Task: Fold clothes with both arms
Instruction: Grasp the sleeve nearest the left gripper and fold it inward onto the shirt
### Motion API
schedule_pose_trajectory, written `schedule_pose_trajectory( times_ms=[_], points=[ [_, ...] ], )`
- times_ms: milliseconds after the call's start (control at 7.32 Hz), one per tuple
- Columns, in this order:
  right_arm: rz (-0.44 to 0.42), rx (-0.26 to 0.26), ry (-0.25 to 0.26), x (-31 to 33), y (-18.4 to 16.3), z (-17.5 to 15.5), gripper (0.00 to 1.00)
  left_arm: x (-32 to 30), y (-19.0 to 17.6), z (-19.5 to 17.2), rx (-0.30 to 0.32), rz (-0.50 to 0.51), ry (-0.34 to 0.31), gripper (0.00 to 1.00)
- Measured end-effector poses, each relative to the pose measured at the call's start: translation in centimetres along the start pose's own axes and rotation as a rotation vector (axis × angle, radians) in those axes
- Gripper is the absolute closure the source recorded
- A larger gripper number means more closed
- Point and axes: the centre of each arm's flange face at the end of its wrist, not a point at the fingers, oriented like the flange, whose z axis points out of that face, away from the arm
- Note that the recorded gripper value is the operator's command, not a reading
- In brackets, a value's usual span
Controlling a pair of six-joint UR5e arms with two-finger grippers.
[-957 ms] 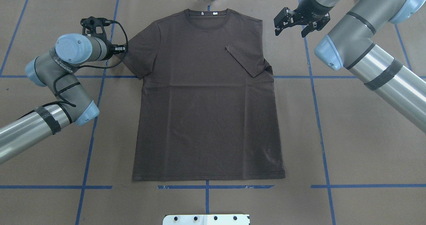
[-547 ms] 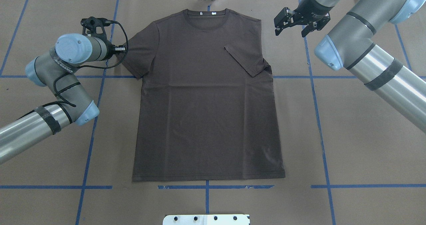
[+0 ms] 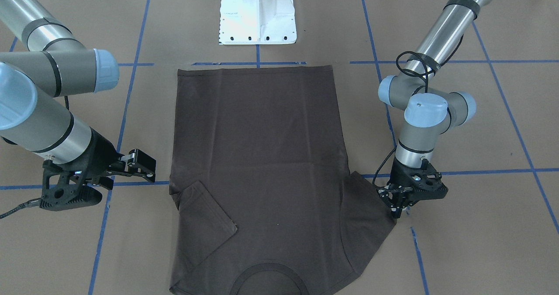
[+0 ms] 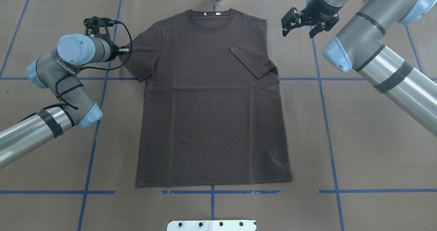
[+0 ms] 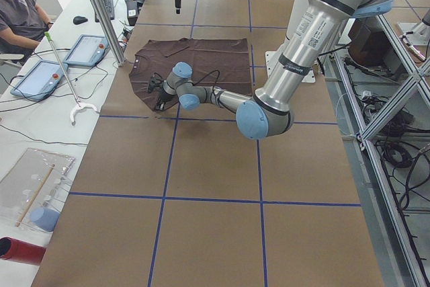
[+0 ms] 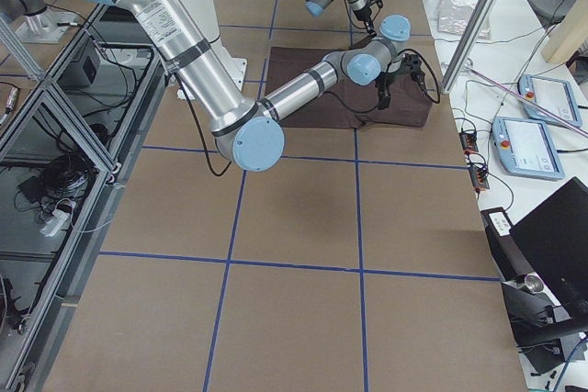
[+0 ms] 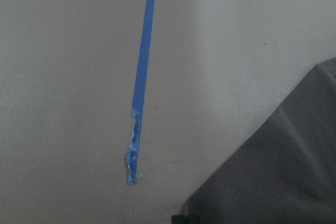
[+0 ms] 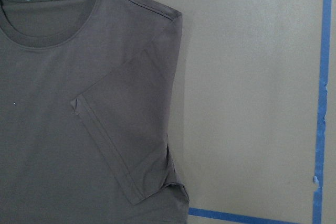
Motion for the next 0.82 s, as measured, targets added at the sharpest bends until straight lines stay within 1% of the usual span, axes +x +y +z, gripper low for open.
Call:
schedule_pose_trajectory(
  times_ms=[137,410,547,683,820],
  points=[
    [0.0,0.0,0.0,0.0,0.0,0.0,0.0,2.2,-1.7,-1.3,-0.026,-0.006,0.019,1.0],
    [-0.001,0.0,0.0,0.0,0.0,0.0,0.0,10.0,-6.0,-5.3,-0.055,-0.017,0.023,1.0],
    [-0.001,-0.001,0.0,0.0,0.1,0.1,0.0,13.2,-6.9,-6.6,-0.059,-0.033,0.034,1.0],
    [0.0,-0.003,0.001,0.1,0.1,0.2,0.0,16.4,-6.6,-6.8,-0.072,-0.062,0.047,1.0],
    [0.001,-0.005,0.002,0.3,0.2,0.4,0.0,20.0,-5.7,-6.1,-0.094,-0.091,0.052,1.0]
  ],
)
